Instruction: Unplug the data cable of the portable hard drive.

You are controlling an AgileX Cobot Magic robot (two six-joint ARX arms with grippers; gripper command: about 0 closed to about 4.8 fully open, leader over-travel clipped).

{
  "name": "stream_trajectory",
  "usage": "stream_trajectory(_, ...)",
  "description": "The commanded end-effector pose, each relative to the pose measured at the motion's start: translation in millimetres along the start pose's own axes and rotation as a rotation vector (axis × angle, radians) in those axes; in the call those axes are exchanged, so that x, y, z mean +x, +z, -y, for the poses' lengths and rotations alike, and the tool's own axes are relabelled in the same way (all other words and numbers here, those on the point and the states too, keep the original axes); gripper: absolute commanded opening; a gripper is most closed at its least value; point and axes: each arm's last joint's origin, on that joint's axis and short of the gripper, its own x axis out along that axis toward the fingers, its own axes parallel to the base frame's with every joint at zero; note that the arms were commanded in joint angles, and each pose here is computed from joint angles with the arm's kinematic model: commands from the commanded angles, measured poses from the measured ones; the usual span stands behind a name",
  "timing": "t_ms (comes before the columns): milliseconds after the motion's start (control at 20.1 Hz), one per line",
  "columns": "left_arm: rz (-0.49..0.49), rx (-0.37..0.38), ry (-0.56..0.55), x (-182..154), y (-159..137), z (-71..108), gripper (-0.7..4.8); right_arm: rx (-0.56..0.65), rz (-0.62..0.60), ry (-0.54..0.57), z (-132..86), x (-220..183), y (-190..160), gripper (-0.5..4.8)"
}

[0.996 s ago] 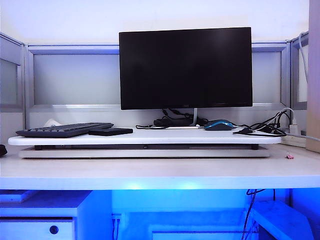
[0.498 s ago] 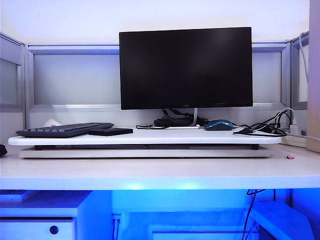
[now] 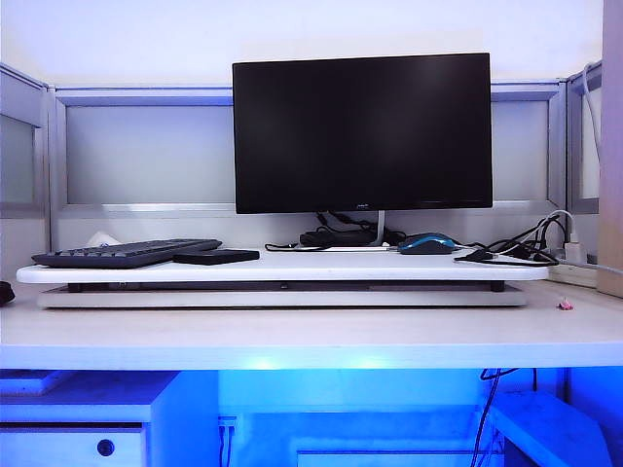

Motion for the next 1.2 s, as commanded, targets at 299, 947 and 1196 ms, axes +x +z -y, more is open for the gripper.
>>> stream_trajectory(299,-0.027,-0.100,0.035,17.5,-26.0,-13.4,3.05,0.048,0.046,-0.070,9.0,0.8,-39.2,3.87)
stream_trajectory(947,-0.088,-0.075,0.042,41.8,-80.6,-34.7,3.04,0.041,0.014,-0.098,22.9,9.6,-105.1,3.64)
stream_trajectory(1196,-0.081,-0.030,0.036,42.7,-82.1,-35.3,3.04,0.044,-0.025,-0.105,25.2,11.2,-116.3,3.63)
